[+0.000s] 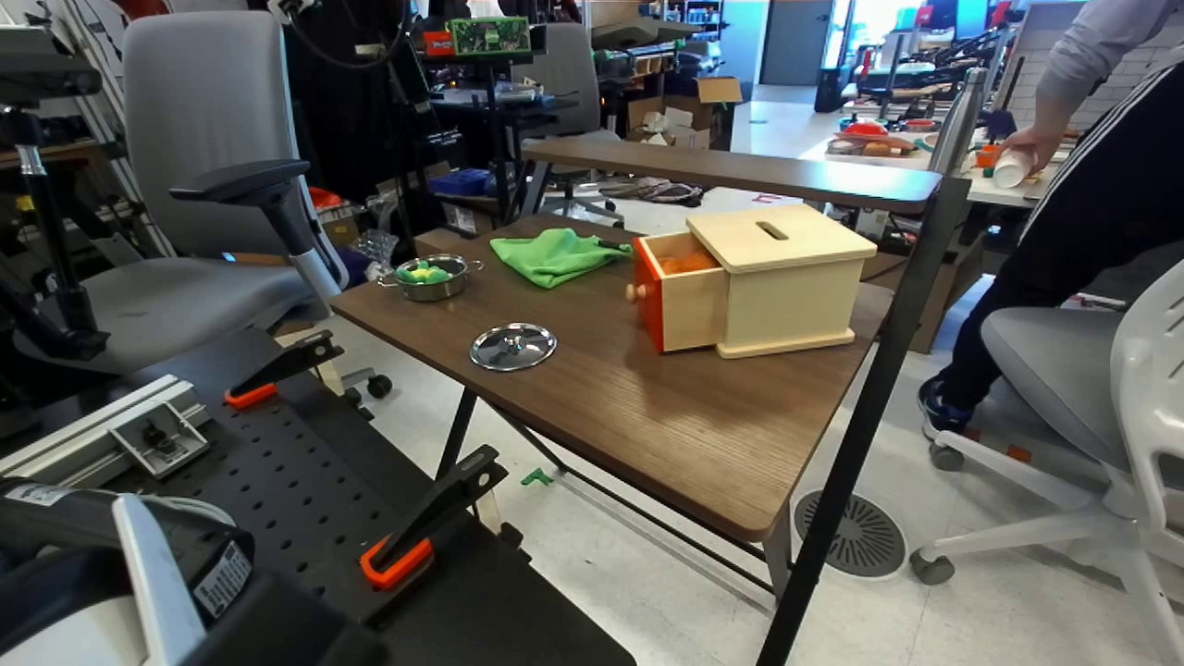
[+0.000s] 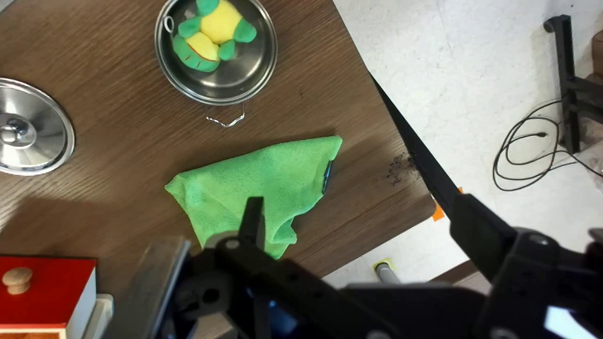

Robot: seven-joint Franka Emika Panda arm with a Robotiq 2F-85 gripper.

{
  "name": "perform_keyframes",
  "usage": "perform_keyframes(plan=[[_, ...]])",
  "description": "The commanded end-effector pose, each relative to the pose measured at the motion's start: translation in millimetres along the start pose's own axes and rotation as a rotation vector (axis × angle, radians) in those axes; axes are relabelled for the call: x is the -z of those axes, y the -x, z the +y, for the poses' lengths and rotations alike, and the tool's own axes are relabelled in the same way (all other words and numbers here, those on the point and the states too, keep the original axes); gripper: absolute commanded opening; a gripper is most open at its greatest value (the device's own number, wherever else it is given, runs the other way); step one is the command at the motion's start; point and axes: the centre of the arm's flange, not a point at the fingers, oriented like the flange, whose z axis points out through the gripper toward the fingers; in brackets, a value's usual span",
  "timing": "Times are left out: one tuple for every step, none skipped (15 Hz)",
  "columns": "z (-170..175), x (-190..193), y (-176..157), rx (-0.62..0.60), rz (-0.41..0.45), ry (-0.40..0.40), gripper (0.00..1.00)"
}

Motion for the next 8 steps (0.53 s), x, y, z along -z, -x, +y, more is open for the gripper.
perform_keyframes(plan=[[-23,-36,-17,0.017,-0.024,0.028,1.0],[-24,-49,-19,0.014,-0.032,0.027,1.0],[-25,-60,-20,0.011,-0.041,0.034,1.0],[-25,-73,-21,0.007,-0.049,0.044,1.0],[-25,-86,-23,0.007,-0.059,0.058,1.0],[-26,-97,-24,0.006,-0.069,0.073,1.0],[-26,-106,-24,0.007,-0.075,0.086,1.0],[-26,-115,-25,0.008,-0.079,0.097,1.0]])
